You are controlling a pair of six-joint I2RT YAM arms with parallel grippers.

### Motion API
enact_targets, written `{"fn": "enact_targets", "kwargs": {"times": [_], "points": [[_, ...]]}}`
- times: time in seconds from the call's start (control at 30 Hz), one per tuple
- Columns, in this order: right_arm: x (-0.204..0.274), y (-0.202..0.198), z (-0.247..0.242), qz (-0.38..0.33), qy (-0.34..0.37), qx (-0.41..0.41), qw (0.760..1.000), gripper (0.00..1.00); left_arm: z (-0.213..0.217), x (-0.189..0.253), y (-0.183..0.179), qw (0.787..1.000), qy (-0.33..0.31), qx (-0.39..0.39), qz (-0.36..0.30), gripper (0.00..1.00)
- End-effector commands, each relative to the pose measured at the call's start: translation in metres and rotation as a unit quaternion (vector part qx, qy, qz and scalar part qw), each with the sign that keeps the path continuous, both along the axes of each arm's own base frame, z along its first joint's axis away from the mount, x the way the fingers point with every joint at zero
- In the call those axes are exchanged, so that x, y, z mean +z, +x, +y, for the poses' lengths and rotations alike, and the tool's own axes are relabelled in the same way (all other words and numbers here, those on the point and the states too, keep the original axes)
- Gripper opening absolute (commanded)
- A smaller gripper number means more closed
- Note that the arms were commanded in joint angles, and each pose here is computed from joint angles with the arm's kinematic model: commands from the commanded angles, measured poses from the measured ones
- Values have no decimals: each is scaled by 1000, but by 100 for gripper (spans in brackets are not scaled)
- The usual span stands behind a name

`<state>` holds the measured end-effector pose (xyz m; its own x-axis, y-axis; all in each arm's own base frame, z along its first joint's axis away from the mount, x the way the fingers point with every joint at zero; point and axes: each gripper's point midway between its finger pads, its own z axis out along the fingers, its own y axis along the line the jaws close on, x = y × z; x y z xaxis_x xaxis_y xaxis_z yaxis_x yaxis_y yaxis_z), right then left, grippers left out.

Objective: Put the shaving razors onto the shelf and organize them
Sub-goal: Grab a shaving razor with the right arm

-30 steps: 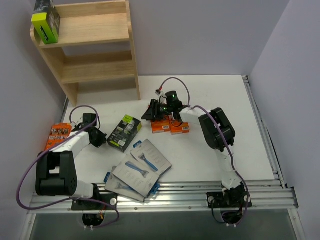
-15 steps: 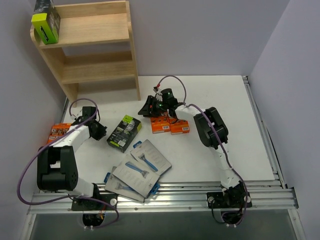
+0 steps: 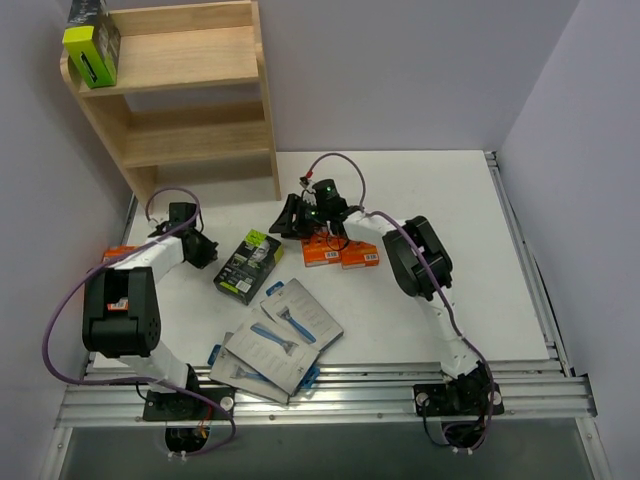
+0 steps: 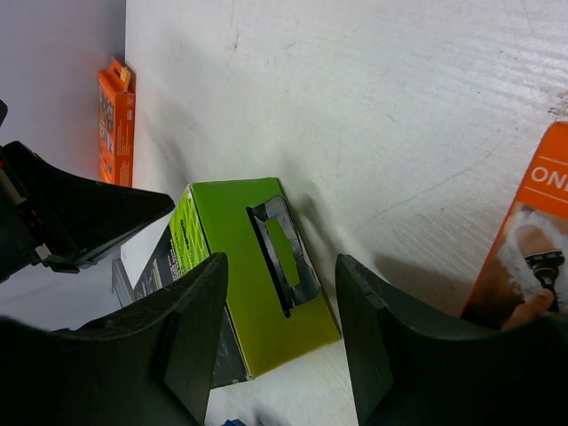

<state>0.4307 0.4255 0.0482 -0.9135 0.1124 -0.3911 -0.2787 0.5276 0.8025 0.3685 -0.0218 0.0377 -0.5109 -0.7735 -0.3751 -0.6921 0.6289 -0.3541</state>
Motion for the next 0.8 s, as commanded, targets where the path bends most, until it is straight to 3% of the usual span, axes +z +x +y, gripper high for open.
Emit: {"fn": "enact_targets", "kwargs": {"times": [0.0,0.47,0.67,0.77], "points": [[-44,-24,-3,76,-49,-9,996,48,-9,23,41,998,-16,-13,-64,2],[-49,-71,10,151,-35,-10,988,46,-50,13,51,996,-32,-47,-65,2],[-38,-87,21,172,-6,-3,985,34,-64,11,52,995,-40,-54,-71,2],[-23,-85,24,168,22,-2,986,18,-67,11,52,995,-42,-56,-72,2]]}}
